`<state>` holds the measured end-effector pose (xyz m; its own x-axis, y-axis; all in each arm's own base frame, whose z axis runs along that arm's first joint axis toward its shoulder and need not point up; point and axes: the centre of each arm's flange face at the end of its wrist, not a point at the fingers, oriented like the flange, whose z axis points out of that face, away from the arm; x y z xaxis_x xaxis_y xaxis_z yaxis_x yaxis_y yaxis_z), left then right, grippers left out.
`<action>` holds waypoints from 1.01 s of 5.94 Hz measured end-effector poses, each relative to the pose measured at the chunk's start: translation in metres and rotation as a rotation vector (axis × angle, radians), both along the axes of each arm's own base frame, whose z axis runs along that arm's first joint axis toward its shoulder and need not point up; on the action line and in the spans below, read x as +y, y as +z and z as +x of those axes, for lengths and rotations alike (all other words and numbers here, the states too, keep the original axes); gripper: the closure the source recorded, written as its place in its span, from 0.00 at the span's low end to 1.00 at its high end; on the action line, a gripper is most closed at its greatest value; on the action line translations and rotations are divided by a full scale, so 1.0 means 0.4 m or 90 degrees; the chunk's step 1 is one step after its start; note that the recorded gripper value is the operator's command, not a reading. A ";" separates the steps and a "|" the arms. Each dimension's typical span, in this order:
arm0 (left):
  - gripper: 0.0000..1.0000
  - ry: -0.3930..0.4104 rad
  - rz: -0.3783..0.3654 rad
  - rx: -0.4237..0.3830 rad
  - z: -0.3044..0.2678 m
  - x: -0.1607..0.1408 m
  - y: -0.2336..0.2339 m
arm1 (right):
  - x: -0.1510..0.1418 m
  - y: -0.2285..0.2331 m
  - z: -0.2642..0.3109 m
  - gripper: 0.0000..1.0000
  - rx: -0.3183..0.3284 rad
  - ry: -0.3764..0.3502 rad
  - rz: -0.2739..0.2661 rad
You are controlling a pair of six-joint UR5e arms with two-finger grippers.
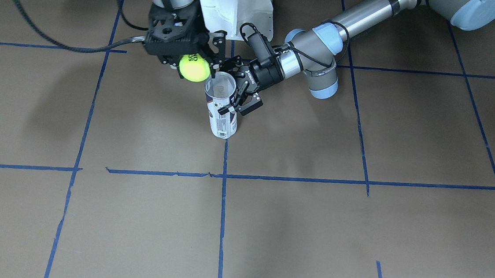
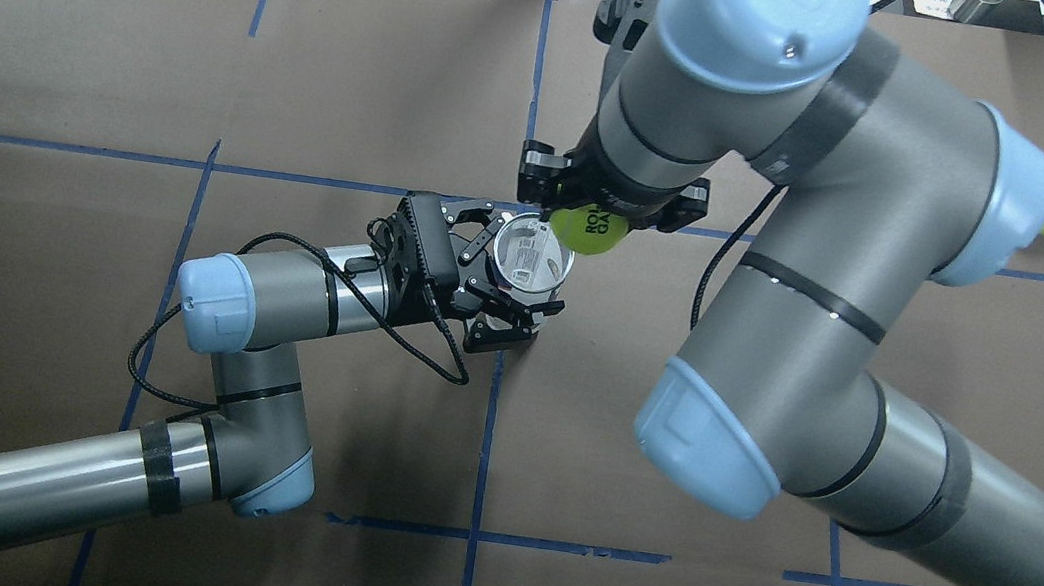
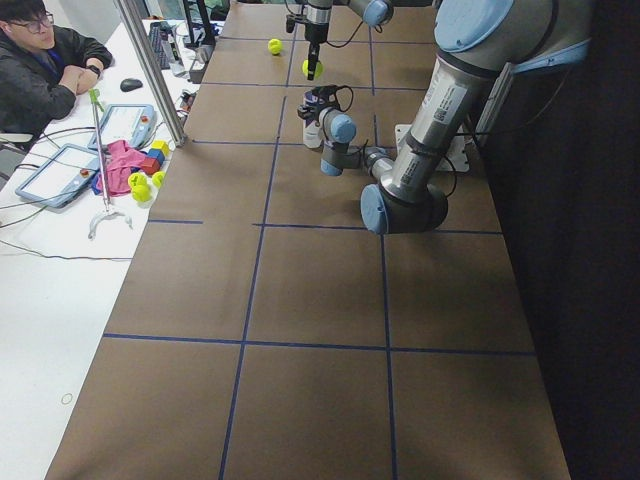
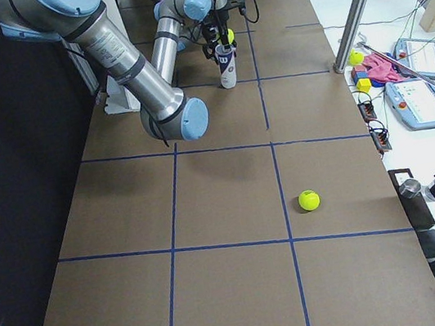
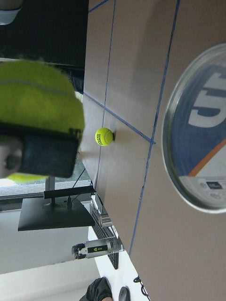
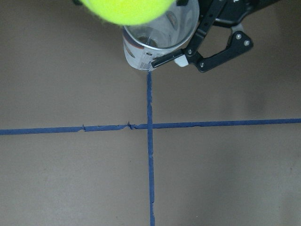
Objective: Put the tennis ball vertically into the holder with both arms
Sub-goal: 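Carry the ball with the right gripper over the can's opening, then open the right gripper to drop the ball into the can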
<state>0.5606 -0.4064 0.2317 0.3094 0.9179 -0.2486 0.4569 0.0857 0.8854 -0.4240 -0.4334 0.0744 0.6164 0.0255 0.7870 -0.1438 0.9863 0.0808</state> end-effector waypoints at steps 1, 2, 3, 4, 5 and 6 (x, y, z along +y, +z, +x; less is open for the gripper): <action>0.10 0.000 0.000 0.000 0.001 0.001 0.000 | 0.020 -0.013 -0.026 0.91 0.002 0.004 0.002; 0.10 0.000 0.000 0.000 0.001 0.001 0.000 | 0.029 -0.016 -0.041 0.39 0.005 0.006 0.003; 0.10 0.000 0.000 0.000 0.000 0.000 0.000 | 0.032 -0.018 -0.047 0.09 0.005 0.006 0.005; 0.10 0.000 0.000 -0.001 0.001 0.000 0.001 | 0.032 -0.018 -0.049 0.07 0.005 0.005 0.005; 0.10 0.000 0.000 -0.001 0.001 0.000 0.001 | 0.032 -0.019 -0.050 0.07 0.004 0.004 0.005; 0.10 0.000 0.000 -0.001 0.000 0.000 0.001 | 0.032 -0.019 -0.051 0.07 0.003 0.004 0.005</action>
